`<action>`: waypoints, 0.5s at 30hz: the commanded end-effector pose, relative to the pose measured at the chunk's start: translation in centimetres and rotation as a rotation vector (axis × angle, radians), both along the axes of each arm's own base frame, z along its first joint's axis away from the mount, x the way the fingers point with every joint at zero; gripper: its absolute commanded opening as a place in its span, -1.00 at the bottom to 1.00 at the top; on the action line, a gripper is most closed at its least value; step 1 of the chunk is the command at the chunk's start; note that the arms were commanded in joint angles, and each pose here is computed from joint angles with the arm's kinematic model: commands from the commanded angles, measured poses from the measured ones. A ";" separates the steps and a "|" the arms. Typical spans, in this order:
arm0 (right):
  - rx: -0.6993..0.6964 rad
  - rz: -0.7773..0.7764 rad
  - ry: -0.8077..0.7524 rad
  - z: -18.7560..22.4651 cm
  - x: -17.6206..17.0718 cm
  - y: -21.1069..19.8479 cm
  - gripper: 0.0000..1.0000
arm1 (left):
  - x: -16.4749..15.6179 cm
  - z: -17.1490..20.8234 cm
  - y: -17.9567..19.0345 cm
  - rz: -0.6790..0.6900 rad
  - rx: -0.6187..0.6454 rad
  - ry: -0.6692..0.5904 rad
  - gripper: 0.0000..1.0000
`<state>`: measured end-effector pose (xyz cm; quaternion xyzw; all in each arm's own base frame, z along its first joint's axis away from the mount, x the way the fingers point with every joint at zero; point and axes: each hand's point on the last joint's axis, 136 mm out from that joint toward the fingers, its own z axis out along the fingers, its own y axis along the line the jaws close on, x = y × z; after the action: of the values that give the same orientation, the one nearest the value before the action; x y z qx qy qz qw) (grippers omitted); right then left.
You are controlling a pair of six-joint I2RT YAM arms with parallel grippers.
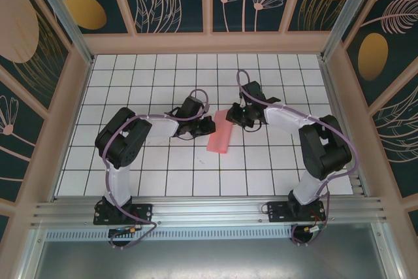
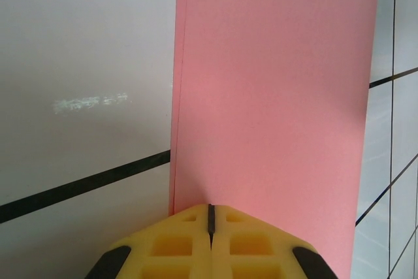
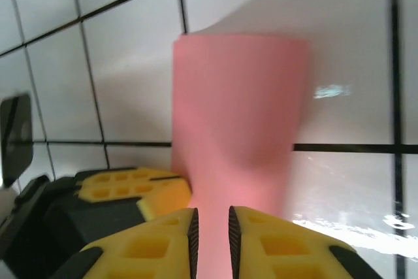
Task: Fold a paper plane with a square sheet of paper (pick it up from the middle)
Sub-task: Fold the square sheet of paper in half at the center of the table.
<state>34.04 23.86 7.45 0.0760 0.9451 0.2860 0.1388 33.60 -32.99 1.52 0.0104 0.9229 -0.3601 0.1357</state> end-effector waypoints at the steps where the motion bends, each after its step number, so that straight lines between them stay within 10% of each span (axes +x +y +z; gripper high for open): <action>1: 0.168 0.066 -0.020 1.1 -0.3 2.7 -0.74 | -1.4 -3.3 1.7 -0.001 0.123 0.066 -0.85; 15: 0.136 0.057 0.091 -5.0 -2.6 1.5 -0.78 | -1.6 -3.7 1.8 -0.002 0.127 0.078 -0.85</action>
<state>31.73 25.50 3.59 0.0654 0.9308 0.3482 0.0902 33.55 -33.05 1.49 0.0139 0.9240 -0.3572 0.1356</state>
